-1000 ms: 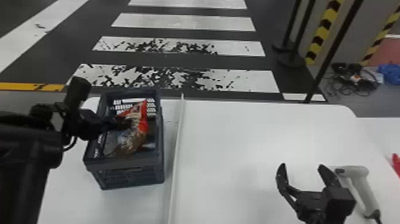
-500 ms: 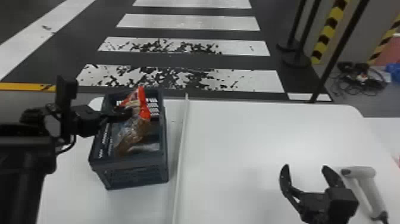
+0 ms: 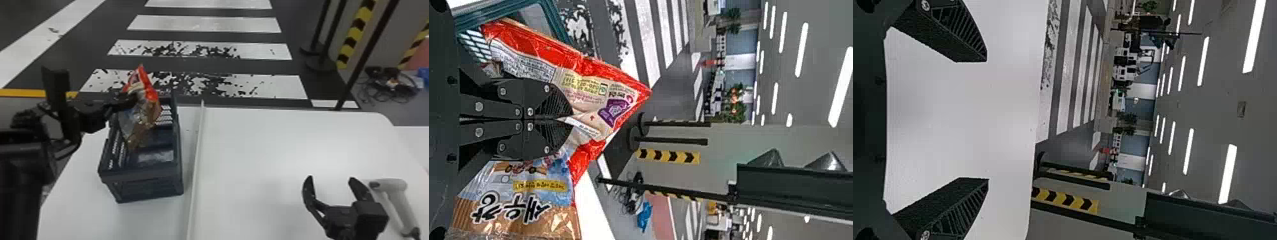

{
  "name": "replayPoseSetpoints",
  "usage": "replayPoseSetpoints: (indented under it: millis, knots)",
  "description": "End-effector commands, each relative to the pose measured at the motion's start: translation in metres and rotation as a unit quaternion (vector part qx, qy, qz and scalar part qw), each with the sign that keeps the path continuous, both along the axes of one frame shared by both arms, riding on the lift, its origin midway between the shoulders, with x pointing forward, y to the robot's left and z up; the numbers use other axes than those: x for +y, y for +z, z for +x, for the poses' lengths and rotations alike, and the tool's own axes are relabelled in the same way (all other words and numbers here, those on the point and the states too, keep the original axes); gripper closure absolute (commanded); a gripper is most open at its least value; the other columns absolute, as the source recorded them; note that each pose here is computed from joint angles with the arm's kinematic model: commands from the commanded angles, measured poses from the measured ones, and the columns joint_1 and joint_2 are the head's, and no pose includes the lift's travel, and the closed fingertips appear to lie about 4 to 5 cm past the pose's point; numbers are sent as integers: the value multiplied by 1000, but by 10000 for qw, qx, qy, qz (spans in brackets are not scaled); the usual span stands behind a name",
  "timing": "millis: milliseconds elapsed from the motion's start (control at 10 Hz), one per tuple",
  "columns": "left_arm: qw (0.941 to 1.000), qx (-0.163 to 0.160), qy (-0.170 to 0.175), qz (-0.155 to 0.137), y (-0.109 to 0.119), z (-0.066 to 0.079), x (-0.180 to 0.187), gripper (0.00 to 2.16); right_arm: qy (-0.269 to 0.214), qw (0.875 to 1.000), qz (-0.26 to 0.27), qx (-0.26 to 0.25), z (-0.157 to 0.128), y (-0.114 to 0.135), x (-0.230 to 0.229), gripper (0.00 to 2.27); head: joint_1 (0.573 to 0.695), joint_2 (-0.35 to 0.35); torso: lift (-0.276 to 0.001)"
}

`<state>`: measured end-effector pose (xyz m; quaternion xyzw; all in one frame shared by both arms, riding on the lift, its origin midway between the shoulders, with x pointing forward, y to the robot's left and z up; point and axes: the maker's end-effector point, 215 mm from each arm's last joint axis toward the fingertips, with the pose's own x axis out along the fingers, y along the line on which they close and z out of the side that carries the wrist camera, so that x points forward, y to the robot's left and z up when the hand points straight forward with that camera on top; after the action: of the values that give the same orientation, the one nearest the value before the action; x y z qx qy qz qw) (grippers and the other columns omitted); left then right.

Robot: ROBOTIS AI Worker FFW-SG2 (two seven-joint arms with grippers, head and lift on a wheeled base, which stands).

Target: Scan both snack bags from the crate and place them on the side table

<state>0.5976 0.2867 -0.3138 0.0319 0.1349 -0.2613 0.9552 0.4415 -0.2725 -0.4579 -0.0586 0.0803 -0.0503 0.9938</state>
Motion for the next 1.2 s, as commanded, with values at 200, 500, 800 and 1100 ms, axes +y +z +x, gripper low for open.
replayPoseSetpoints:
  millis: [200,500,800,1100]
  knots:
    - [9990,-151,-20,-412,41,-5,-31,2142,9,10000,0,15,-1,2,2,66,695,-1,-98]
    - [9985,-57,-86,-539,32,-6,-43,2142,10,10000,9,22,-1,3,2,66,695,-19,-98]
    - [9928,-114,-317,-1153,41,-6,-102,2142,20,10000,3,0,-1,6,3,66,695,-40,-98]
    - [9908,-67,-837,-1059,41,-8,-177,2142,8,10000,-5,0,-3,6,2,66,695,-120,-98]
